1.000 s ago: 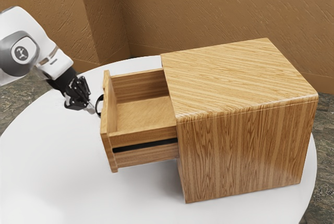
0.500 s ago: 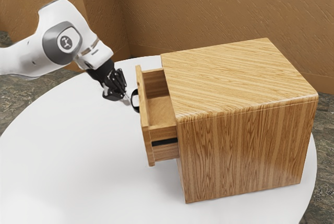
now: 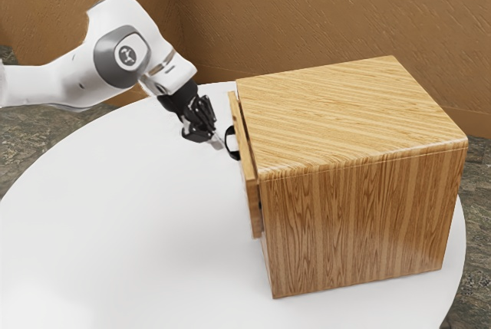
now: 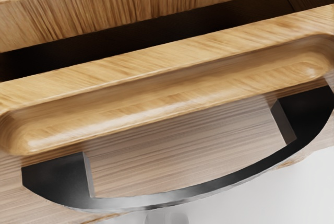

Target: Push the drawer handle with one arm to close the drawer

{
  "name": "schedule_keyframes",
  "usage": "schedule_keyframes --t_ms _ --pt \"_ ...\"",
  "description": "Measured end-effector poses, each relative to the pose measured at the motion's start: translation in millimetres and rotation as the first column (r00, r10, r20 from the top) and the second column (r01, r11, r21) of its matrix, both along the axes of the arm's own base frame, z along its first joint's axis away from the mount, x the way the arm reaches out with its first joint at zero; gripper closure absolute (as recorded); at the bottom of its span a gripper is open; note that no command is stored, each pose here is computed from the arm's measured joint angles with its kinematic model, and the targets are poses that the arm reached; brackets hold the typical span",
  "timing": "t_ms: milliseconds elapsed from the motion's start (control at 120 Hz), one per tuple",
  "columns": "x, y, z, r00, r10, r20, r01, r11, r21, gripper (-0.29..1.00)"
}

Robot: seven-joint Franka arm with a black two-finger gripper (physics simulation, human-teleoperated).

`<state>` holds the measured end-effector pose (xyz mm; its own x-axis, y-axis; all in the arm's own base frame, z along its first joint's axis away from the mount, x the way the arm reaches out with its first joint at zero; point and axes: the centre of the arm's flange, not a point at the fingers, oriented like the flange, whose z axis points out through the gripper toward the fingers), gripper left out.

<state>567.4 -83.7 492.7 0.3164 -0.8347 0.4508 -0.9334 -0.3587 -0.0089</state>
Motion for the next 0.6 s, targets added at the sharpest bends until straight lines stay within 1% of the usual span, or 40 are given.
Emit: schedule_keyframes --t_ms 200,308,350,392,450,517,600 --pt "6 -13 -1 1.0 -0.007 -0.003 0.007 1.0 -0.012 0.78" --pt "-8 -9 6 1.0 -0.002 0.001 0.002 1.0 -0.02 0.78" --pt "-25 -5 9 1.0 -0.002 -0.002 0.002 1.0 -0.021 0.77" --pt "-41 9 12 1.0 0.004 0.002 -0.004 1.0 -0.002 0.67" --pt "-59 45 26 0.998 0.054 0.02 -0.054 0.998 0.024 0.54" --pt "-78 61 76 0.995 0.071 0.064 -0.079 0.989 0.127 0.4" --pt "-77 70 172 0.982 0.131 0.137 -0.159 0.962 0.223 0.28"
